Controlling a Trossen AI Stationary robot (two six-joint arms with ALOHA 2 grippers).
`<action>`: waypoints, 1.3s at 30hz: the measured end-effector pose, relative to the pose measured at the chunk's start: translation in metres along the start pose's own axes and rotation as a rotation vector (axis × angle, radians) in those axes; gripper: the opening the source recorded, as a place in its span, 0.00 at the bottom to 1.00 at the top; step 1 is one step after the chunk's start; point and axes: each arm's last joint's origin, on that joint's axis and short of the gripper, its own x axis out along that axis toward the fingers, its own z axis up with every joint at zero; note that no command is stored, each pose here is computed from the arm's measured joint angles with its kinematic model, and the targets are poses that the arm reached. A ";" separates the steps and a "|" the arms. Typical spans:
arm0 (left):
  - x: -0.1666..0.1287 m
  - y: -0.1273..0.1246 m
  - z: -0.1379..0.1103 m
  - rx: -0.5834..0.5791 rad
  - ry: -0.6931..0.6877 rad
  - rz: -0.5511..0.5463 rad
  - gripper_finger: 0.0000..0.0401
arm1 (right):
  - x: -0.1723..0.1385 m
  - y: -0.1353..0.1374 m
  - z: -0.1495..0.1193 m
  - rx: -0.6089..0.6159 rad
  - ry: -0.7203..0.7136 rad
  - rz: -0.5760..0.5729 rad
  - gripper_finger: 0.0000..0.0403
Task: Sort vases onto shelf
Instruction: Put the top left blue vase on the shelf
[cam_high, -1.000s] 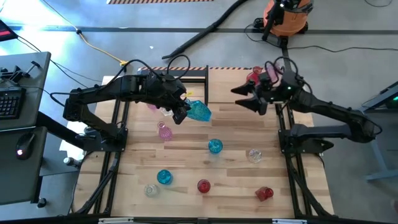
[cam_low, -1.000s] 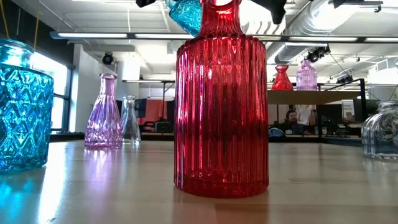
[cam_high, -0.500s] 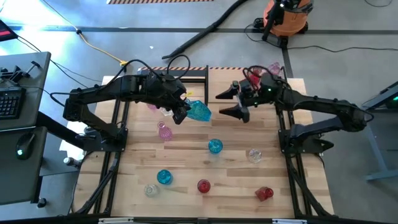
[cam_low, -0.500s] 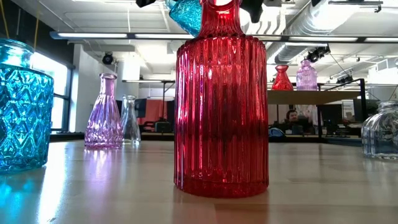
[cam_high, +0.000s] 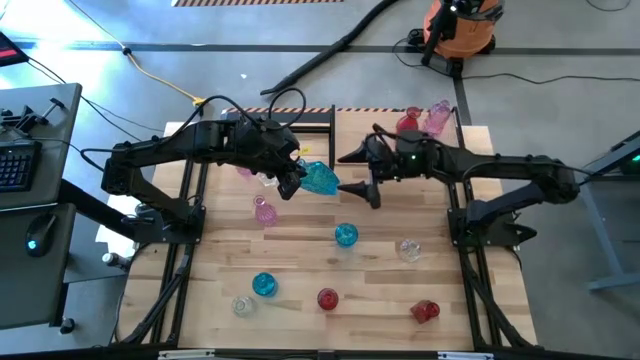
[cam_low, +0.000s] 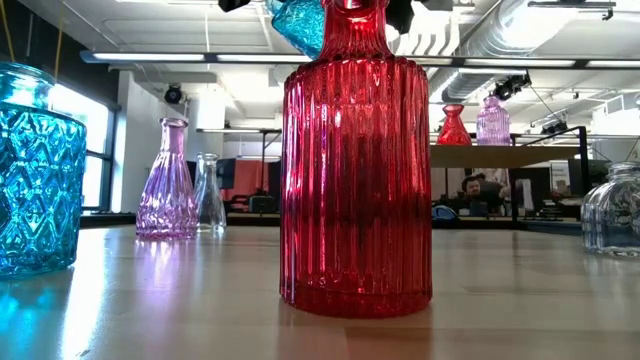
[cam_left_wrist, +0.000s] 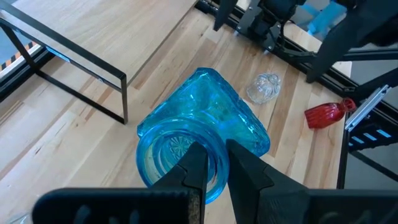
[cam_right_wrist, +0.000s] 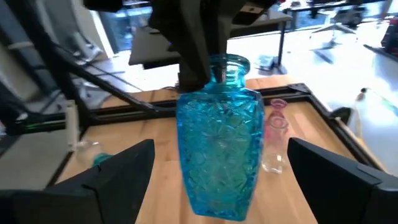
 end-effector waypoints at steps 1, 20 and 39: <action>0.000 0.000 0.000 0.000 0.000 0.000 0.08 | 0.001 0.002 -0.001 -0.002 0.006 -0.016 0.88; 0.000 0.000 0.000 0.001 0.001 0.001 0.08 | 0.036 0.022 -0.019 -0.125 0.044 -0.131 0.88; 0.000 0.000 0.000 0.001 0.003 0.000 0.08 | 0.066 0.021 -0.031 -0.123 0.016 -0.124 0.88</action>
